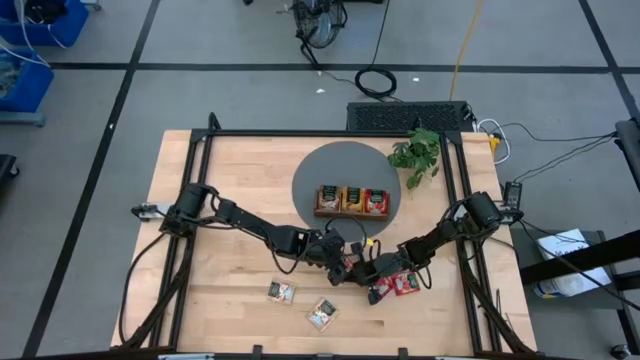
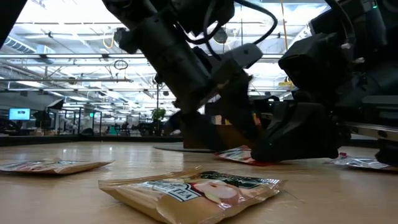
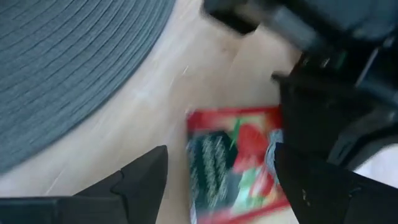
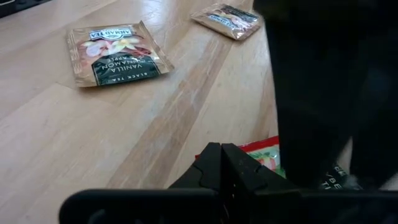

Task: Pick & Place Tea
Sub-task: Put the red tea bag into the right section of the wooden organizer

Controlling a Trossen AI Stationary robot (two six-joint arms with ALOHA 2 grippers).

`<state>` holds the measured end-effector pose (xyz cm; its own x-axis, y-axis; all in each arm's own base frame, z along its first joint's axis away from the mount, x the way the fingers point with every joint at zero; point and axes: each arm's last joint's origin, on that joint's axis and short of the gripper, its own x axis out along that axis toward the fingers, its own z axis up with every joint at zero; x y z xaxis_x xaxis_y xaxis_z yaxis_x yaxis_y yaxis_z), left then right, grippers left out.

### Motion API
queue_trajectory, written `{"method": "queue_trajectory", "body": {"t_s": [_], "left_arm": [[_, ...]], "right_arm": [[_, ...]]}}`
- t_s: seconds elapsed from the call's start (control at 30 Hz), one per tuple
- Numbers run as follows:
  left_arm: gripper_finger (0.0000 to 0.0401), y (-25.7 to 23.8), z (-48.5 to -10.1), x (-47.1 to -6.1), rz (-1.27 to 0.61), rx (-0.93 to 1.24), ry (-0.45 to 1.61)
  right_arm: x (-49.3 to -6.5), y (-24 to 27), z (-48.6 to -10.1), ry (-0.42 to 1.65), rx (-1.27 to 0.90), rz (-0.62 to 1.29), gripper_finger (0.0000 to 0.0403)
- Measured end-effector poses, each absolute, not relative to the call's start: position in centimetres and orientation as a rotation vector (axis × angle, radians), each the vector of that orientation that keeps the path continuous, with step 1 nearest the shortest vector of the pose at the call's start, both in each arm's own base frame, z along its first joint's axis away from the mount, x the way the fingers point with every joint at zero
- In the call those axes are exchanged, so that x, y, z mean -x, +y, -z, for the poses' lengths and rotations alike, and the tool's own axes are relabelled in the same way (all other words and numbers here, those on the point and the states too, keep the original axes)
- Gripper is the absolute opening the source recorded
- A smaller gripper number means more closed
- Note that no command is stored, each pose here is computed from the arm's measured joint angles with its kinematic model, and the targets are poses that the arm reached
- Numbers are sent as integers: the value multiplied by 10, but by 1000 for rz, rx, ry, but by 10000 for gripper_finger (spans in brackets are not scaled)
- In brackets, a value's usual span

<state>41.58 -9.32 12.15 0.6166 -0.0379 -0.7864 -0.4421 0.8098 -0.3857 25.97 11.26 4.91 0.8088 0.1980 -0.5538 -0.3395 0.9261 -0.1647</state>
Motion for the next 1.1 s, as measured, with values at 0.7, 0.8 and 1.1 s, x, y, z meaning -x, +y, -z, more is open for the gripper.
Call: {"method": "queue_trajectory", "body": {"t_s": [0.7, 0.8, 1.1], "left_arm": [[140, -99, -108, -417, -129, 568, 943], [83, -99, -107, -417, -112, 542, 950], [13, -100, -121, -412, -39, 442, 955]], "right_arm": [[-259, 108, -46, 602, 274, -278, 0], [-259, 108, -46, 601, 274, -277, 0], [-260, 110, -49, 575, 268, -282, 0]]}}
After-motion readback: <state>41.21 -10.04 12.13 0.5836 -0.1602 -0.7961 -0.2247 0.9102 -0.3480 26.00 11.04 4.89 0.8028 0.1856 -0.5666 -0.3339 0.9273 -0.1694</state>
